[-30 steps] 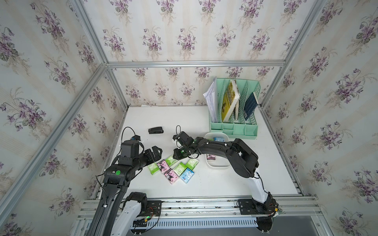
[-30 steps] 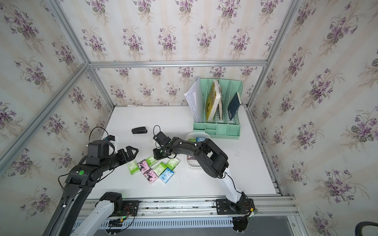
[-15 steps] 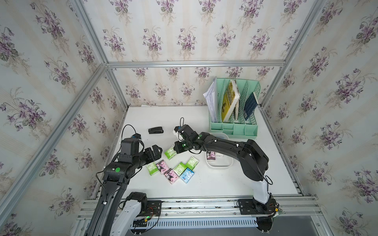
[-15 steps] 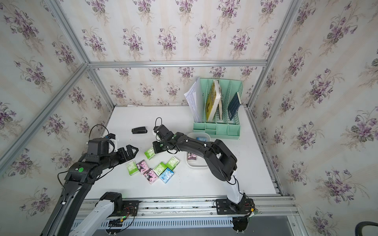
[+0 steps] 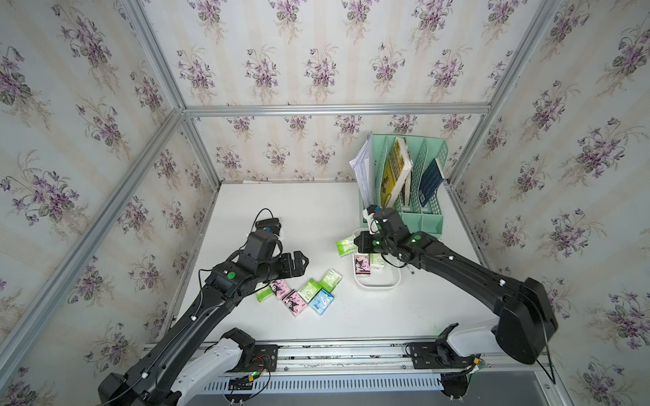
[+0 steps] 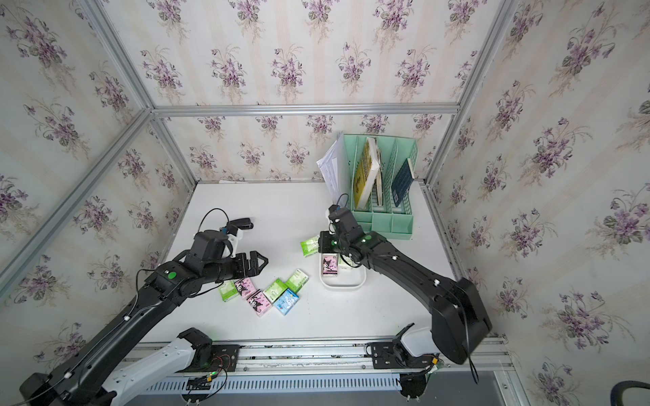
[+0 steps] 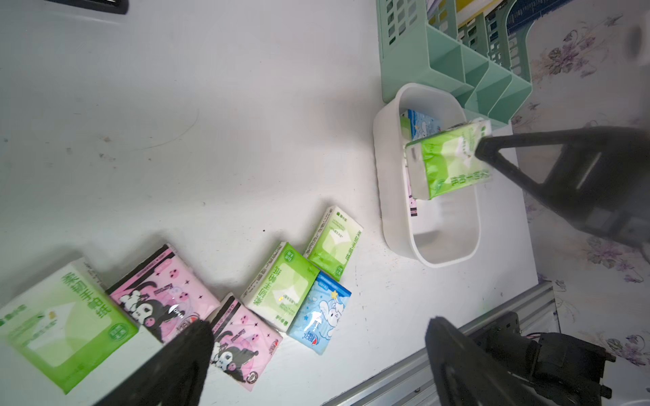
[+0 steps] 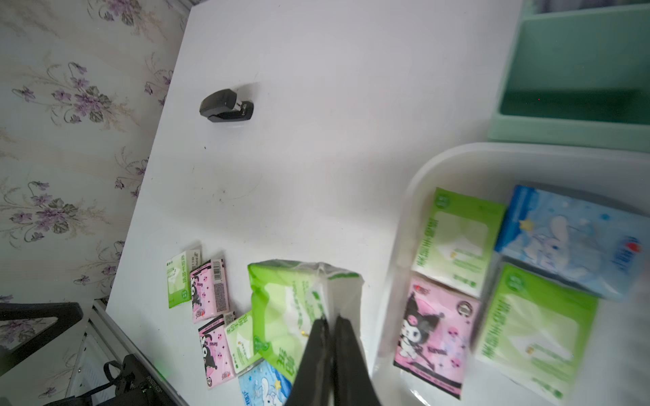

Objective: Put the pocket tissues into the storage box
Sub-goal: Place the pocket tissues in the storage box.

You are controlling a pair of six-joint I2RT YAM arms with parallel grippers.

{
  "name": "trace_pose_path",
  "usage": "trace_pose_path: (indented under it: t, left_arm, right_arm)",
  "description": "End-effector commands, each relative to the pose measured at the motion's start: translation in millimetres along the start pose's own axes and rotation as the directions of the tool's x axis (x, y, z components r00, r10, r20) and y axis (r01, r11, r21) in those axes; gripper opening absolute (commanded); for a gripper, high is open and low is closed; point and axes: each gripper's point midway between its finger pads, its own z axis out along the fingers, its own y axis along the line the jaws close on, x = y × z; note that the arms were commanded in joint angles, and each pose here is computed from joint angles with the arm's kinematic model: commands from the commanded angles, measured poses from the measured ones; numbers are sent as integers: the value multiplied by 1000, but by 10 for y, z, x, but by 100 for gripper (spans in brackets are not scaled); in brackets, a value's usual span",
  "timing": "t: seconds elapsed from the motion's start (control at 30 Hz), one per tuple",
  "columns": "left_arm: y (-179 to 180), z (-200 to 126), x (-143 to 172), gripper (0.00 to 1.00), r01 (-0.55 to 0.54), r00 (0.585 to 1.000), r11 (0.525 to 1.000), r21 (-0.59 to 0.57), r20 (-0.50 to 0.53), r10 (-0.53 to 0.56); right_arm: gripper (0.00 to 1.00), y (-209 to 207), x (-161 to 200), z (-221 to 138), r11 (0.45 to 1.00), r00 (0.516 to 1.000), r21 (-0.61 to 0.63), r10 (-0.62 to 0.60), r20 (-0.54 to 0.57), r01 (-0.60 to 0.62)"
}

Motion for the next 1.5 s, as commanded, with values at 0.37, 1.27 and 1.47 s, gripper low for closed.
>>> trace_pose_path:
  t: [0.37,1.27,1.47]
  left_arm:
    - [-464,283,-151,99,-83,996,995,63,31,81]
    - [-317,356,-88,99,-95,995,996,-4,6,95]
    - [-305,387,-82,99,-95,995,995,-11,-2,95]
  right_arm:
    - [0,-1090,824,-344,963,987,243,141,-77,-118]
    - [0,-1307,790,66,941,977,279,209,-37,-191]
    - [0,-1376,777,77,933,976,296,216,-9,-204]
